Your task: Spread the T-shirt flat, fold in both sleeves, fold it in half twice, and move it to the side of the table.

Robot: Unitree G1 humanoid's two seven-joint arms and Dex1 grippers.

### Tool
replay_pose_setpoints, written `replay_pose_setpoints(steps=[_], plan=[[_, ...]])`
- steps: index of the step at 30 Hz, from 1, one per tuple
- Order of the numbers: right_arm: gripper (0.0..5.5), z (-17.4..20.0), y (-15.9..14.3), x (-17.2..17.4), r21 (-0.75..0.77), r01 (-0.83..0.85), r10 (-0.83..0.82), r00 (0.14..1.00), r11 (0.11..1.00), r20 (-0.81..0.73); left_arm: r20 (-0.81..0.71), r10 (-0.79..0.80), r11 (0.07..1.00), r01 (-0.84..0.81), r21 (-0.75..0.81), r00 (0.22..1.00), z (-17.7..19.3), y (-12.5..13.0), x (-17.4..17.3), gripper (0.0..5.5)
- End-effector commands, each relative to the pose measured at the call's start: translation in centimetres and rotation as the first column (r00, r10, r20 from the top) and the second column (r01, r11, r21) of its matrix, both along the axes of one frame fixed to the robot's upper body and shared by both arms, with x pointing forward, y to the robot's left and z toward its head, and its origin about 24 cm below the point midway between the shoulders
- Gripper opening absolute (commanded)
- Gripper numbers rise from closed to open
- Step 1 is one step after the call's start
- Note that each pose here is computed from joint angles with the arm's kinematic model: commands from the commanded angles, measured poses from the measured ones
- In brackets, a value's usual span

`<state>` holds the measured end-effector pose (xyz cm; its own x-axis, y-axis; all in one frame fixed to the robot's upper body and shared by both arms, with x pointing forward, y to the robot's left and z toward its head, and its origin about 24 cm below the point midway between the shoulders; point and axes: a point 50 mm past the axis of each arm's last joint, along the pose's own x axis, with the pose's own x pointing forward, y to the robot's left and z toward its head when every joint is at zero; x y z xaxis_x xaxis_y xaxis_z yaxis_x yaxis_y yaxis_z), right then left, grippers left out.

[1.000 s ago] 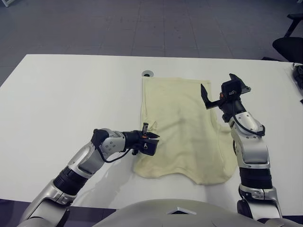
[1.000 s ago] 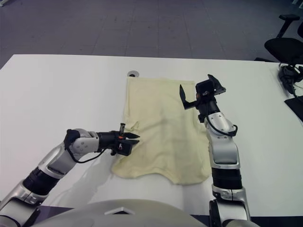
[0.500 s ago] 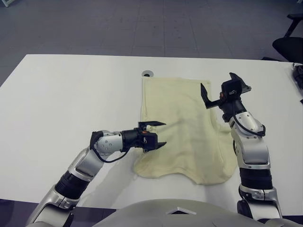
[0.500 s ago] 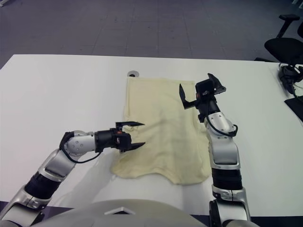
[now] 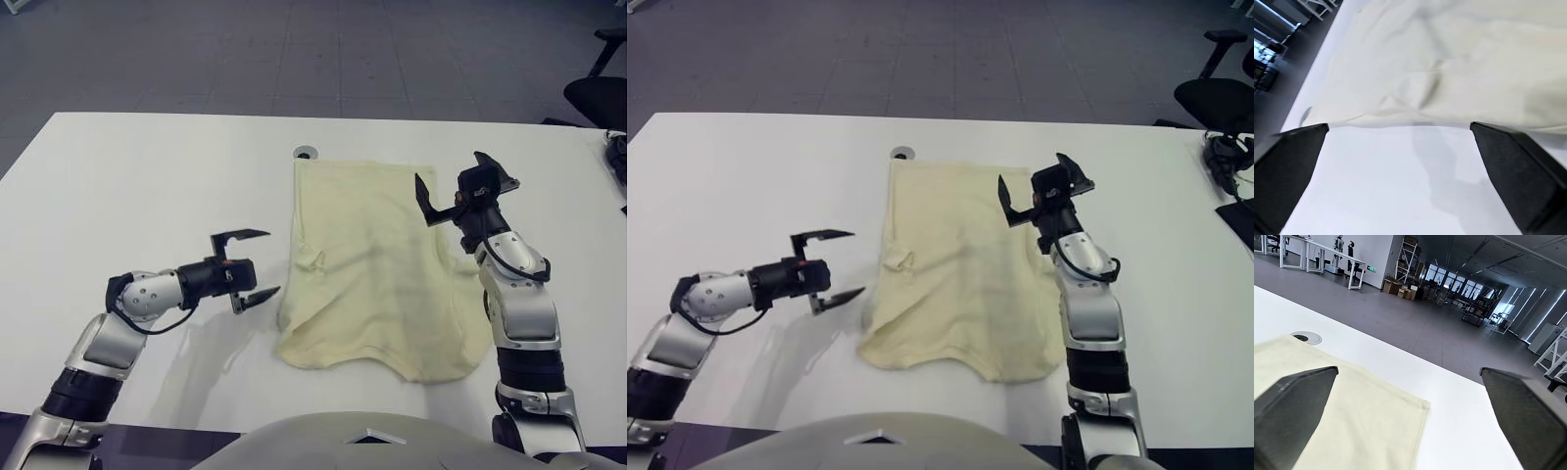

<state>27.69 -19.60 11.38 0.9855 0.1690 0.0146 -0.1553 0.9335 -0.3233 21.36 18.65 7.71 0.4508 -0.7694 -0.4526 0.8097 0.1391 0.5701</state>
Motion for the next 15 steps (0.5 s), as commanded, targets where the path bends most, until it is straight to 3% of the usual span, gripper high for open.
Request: replay_pose_setpoints(steps=[1,15], plan=[[5.40,0.1,-0.2,0.2,-0.010,0.001,-0.001,1.000,1.000,-0.003,-0.023,-0.076,0.997,0.076,-0.014,0.997,-0.3,-1.2,-1.1,5.38],[5.40,-0.4,-0.1,0.2,-0.045,-0.003,0.003,1.000,0.999,-0.015,-0.002,-0.110,0.993,0.110,-0.033,0.994,-1.0,-2.4,-1.7,5.38]])
